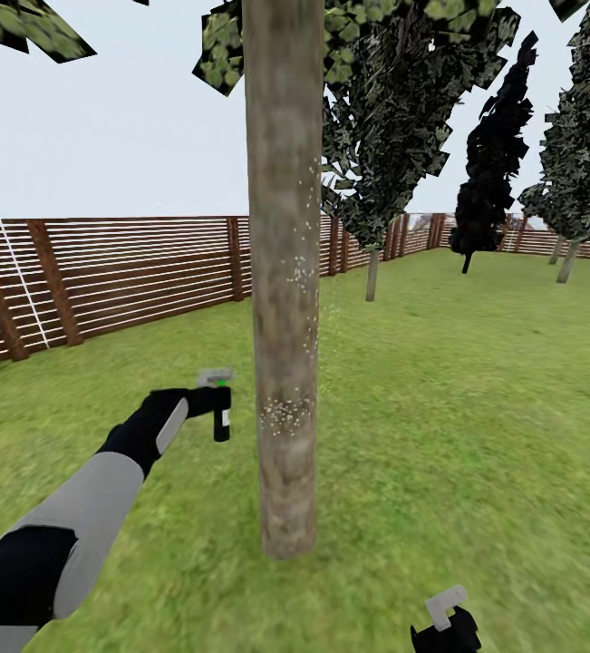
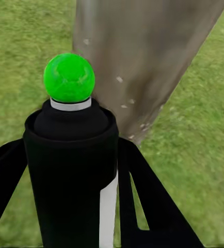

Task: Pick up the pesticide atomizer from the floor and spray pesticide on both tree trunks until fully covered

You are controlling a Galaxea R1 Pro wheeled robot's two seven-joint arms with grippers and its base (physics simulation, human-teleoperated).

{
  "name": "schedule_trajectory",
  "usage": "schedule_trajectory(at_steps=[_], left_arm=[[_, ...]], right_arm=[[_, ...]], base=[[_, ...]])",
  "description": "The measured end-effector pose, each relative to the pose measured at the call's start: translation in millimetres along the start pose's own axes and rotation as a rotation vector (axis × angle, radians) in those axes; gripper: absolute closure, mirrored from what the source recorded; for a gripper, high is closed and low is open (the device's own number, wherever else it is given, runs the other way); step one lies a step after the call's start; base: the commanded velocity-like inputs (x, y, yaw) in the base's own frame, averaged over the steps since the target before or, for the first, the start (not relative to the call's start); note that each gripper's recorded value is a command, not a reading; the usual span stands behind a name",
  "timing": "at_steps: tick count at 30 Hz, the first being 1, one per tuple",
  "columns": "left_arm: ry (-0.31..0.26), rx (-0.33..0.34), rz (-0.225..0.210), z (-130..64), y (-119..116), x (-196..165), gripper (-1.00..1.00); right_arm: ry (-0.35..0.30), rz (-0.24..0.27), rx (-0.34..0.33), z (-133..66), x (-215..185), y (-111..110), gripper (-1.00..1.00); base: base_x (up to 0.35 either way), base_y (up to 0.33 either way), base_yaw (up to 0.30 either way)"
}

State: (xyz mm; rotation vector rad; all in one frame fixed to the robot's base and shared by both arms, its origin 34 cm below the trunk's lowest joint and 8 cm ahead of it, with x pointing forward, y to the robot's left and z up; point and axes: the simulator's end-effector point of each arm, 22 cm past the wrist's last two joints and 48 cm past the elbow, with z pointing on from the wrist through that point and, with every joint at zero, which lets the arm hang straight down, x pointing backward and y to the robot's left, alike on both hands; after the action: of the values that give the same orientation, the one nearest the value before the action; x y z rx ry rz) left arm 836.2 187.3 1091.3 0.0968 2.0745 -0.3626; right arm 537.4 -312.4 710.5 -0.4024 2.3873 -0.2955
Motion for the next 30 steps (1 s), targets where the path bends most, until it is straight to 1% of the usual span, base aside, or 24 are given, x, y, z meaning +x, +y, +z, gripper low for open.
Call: schedule_trajectory(at_steps=[1,2,4,6,8,10,12,13,14,17,19,20,22,26,28,30], left_arm=[[0.019,0.003,-0.007,-1.1,-2,1,1.0],[0.017,0.008,-0.006,-3.5,-6,-4,1.0],[-0.003,0.031,0.005,-14.1,-20,-28,1.0],[-0.015,0.066,0.012,-22.3,-43,-46,1.0],[-0.018,0.077,0.023,-30.1,-54,-64,1.0],[-0.036,0.086,0.03,-37.5,-61,-86,1.0],[-0.064,0.129,0.002,-45.1,-74,-109,1.0],[-0.061,0.14,-0.007,-47.4,-77,-114,1.0],[-0.045,0.154,-0.019,-50.6,-82,-117,1.0],[-0.057,0.162,-0.015,-58.2,-87,-137,1.0],[-0.077,0.168,-0.006,-66.8,-92,-159,1.0],[-0.071,0.171,-0.002,-71.7,-94,-167,1.0],[-0.081,0.172,0.005,-78.3,-98,-181,1.0],[-0.118,0.176,0.024,-94.2,-105,-216,1.0],[-0.091,0.177,0.028,-101.7,-109,-223,1.0],[-0.101,0.18,0.037,-111.2,-114,-238,1.0]], right_arm=[[0.0,0.0,0.0,0.0,0,0,-1.0],[0.0,0.0,0.0,-0.1,0,0,-1.0],[0.0,0.0,0.0,-0.1,0,0,-1.0],[0.0,0.0,0.0,-0.1,0,0,-1.0],[0.0,0.0,0.0,-0.1,0,0,-1.0],[0.0,0.0,0.0,-0.1,0,0,-1.0],[-0.001,0.0,-0.001,-0.1,0,0,-1.0],[0.0,0.0,-0.001,-0.1,0,0,-1.0],[0.0,0.0,-0.001,-0.1,0,0,-1.0],[0.0,0.0,-0.001,-0.1,0,0,-1.0],[-0.001,0.0,-0.001,-0.1,-1,1,-1.0],[-0.001,0.0,-0.002,-0.1,-1,1,-1.0],[-0.001,0.0,-0.002,-0.1,-1,1,-1.0],[-0.001,0.0,-0.002,-0.1,-1,1,-1.0],[-0.001,0.0,-0.002,-0.1,-1,1,-1.0],[-0.001,0.0,-0.002,-0.1,-1,1,-1.0]], base=[[0.0,0.0,0.0],[0.0,0.0,0.0],[0.0,0.0,0.0],[0.0,0.0,0.0],[0.0,0.0,0.0],[0.0,0.0,0.0],[0.0,0.0,0.0],[0.0,0.0,0.0],[0.0,0.0,0.0],[0.0,0.0,0.0],[0.0,0.0,0.0],[0.0,0.0,0.0],[0.0,0.0,0.0],[0.0,0.0,0.0],[0.0,0.0,0.0],[0.0,0.0,0.0]])
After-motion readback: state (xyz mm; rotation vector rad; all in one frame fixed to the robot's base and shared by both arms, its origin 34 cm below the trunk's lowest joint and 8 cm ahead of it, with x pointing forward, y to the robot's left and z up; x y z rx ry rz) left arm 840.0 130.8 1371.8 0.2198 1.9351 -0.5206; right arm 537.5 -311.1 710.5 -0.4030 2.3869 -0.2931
